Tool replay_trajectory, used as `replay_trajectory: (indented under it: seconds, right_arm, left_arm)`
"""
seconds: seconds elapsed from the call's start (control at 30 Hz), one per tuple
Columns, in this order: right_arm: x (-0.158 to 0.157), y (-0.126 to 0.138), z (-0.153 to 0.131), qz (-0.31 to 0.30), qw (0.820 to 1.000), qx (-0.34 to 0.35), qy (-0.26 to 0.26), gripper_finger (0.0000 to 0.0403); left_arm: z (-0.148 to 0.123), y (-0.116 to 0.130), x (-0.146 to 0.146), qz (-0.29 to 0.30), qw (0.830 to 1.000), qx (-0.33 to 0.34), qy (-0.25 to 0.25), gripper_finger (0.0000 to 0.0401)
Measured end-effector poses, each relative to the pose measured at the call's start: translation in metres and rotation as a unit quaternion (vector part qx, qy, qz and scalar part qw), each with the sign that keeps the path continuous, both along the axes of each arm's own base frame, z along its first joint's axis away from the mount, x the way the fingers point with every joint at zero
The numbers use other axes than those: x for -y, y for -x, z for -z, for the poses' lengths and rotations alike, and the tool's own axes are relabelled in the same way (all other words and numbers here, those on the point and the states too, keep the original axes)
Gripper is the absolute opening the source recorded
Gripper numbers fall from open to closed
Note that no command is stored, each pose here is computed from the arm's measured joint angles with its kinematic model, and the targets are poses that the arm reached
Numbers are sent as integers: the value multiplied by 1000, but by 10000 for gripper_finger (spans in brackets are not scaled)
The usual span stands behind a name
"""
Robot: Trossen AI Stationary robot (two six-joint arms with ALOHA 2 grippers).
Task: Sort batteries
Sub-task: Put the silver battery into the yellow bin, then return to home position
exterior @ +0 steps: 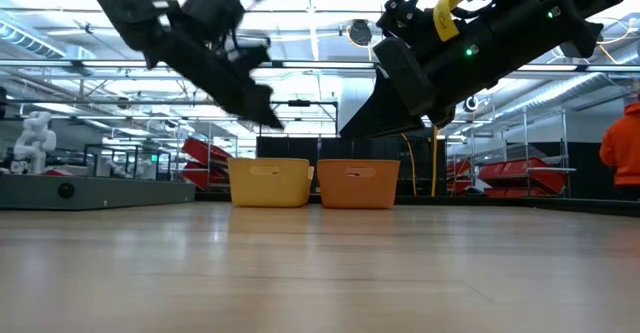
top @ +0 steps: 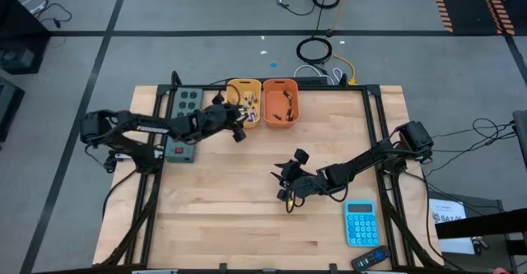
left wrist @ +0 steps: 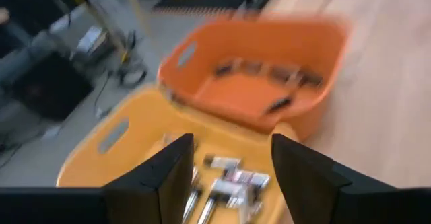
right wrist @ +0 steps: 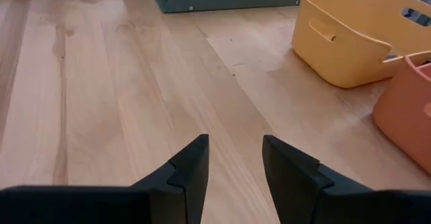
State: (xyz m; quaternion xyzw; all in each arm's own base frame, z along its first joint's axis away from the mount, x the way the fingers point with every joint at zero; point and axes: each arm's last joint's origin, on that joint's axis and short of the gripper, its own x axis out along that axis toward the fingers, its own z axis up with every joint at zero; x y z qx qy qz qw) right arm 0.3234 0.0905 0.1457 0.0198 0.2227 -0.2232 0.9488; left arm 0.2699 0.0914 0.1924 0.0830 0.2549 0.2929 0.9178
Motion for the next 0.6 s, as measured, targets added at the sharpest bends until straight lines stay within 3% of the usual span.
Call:
replay_trajectory:
  seconds: [0.13, 0.27, 0.4, 0.6]
  right_arm:
    - [-3, 7, -7, -6, 1000, 11, -9, 129]
    - [7, 38, -23, -10, 997, 66, -30, 110]
    - [32, 74, -20, -6, 994, 94, -56, 73]
    - [73, 104, -21, -31, 985, 150, -73, 12]
  left_arm:
    - [-29, 4, 22, 49, 997, 60, -13, 210]
    - [-52, 19, 52, 109, 988, 105, -13, 193]
    - [-48, 40, 73, 118, 988, 97, -7, 176]
    - [-26, 74, 80, 95, 988, 119, 13, 156]
